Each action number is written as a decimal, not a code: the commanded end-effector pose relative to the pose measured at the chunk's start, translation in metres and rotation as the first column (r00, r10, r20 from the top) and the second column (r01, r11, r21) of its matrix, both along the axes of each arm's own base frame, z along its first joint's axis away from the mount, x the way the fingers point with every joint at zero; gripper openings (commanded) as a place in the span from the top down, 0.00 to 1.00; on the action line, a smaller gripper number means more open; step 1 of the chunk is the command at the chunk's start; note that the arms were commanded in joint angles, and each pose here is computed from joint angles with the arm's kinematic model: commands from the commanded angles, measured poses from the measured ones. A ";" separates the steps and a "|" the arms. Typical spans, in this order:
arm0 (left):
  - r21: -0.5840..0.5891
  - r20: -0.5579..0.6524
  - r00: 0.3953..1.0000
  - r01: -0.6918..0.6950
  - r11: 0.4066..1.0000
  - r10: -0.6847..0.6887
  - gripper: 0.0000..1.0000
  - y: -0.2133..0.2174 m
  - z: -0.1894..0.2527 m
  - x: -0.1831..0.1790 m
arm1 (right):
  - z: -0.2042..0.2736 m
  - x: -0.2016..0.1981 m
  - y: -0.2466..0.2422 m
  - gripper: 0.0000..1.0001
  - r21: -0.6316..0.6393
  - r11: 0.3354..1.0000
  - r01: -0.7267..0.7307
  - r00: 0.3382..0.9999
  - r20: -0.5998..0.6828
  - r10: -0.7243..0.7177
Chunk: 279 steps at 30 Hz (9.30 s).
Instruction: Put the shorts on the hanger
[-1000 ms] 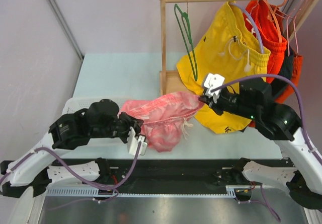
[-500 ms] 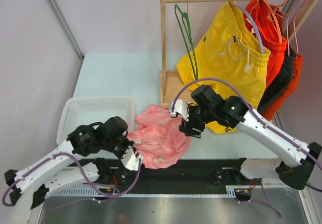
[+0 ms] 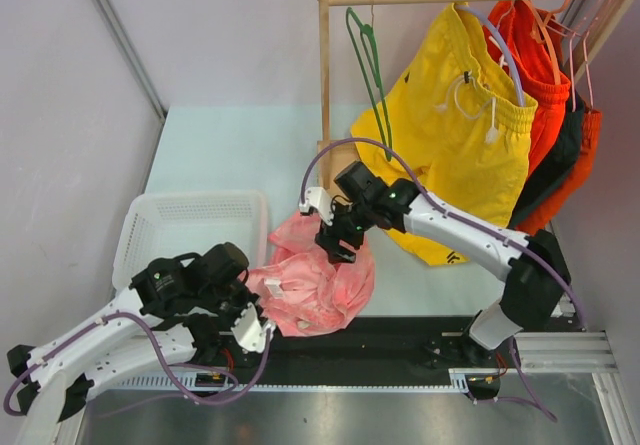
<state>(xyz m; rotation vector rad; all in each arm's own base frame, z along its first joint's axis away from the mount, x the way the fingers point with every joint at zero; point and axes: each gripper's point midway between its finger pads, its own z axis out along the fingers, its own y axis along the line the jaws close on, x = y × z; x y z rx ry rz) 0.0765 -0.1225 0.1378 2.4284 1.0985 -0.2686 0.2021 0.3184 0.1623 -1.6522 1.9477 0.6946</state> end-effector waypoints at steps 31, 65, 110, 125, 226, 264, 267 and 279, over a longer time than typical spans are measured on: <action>-0.277 0.116 0.974 -0.158 0.948 0.196 1.00 -0.046 0.154 0.059 | 0.112 0.012 -0.176 1.00 -0.104 0.925 0.366 0.870 0.391 -0.300; -0.028 -0.272 0.930 -0.265 0.964 0.248 0.68 -0.061 -0.033 0.079 | -0.019 0.055 -0.146 0.61 -0.264 0.912 0.315 0.936 0.245 -0.253; -0.649 -0.375 0.840 -0.540 0.535 0.392 0.04 -0.131 0.242 0.146 | 0.333 0.216 -0.121 0.21 0.603 0.601 0.524 0.492 0.362 -0.792; -0.651 -0.342 0.843 -0.531 0.542 0.416 0.05 -0.127 0.234 0.151 | 0.327 0.226 -0.114 1.00 0.613 0.630 0.477 0.512 0.389 -0.766; -0.124 -0.360 0.899 -0.313 0.942 0.251 0.32 -0.106 -0.048 -0.026 | 0.104 -0.113 -0.196 1.00 0.022 0.995 -0.095 0.915 0.395 0.078; -0.104 -0.262 0.761 -0.633 0.767 0.593 1.00 -0.099 0.011 0.078 | 0.132 -0.116 -0.200 1.00 0.190 0.982 -0.008 0.886 0.457 -0.081; -0.144 -0.236 0.769 -0.633 0.761 0.595 1.00 -0.097 0.023 0.091 | 0.138 -0.117 -0.188 1.00 0.243 0.970 -0.019 0.901 0.424 -0.089; -0.138 -0.269 0.701 -0.707 0.694 0.660 1.00 -0.093 0.048 0.131 | 0.124 -0.122 -0.174 1.00 0.243 0.970 0.017 0.967 0.242 -0.078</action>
